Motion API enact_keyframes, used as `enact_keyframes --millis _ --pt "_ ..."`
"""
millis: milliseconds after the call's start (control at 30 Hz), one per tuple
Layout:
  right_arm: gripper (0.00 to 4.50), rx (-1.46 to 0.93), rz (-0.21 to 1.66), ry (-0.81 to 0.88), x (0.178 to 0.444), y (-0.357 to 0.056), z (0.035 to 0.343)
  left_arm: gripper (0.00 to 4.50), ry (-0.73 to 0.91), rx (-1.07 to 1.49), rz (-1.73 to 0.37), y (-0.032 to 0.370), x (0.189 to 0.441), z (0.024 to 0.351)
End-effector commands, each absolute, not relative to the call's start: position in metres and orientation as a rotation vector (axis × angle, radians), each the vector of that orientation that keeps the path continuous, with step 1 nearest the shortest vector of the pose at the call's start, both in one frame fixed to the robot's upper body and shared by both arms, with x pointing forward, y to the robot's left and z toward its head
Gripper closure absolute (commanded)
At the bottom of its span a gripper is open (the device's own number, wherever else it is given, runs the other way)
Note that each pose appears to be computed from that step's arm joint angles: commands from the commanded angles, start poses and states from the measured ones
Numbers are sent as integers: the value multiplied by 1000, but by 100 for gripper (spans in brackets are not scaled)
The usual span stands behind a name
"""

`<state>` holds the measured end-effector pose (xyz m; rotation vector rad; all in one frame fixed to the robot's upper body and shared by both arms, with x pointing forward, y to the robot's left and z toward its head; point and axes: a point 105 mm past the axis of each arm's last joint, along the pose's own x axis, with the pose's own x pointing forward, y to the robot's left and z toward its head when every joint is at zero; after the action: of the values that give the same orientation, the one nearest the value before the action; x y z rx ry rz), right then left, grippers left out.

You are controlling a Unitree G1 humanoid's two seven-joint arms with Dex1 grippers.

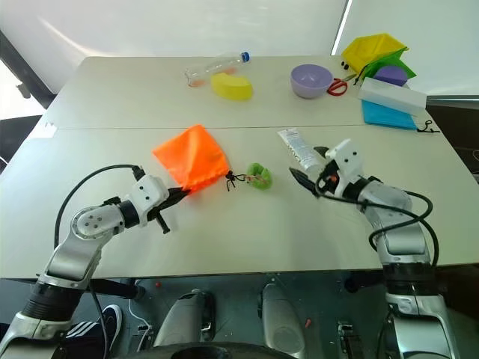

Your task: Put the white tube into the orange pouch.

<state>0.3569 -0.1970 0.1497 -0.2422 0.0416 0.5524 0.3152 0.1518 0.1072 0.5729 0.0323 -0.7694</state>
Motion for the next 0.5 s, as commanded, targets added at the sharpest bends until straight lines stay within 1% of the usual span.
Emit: enact_keyframes --millis 33,67,167,267,367,500 --pt "0 -225 464 67 370 -200 158 447 -33 627 -772 149 317 118" --pt "0 -231 455 80 372 -199 157 447 -36 632 -772 149 317 118" --pt "0 -298 398 176 378 -208 140 447 -42 638 -774 148 317 117" --pt "0 -277 395 259 378 -212 127 447 -54 621 -779 145 315 117" --pt "0 -275 374 285 380 -215 124 447 -53 623 -782 144 314 116" --pt "0 -272 343 280 384 -218 124 447 -53 611 -785 141 313 115"
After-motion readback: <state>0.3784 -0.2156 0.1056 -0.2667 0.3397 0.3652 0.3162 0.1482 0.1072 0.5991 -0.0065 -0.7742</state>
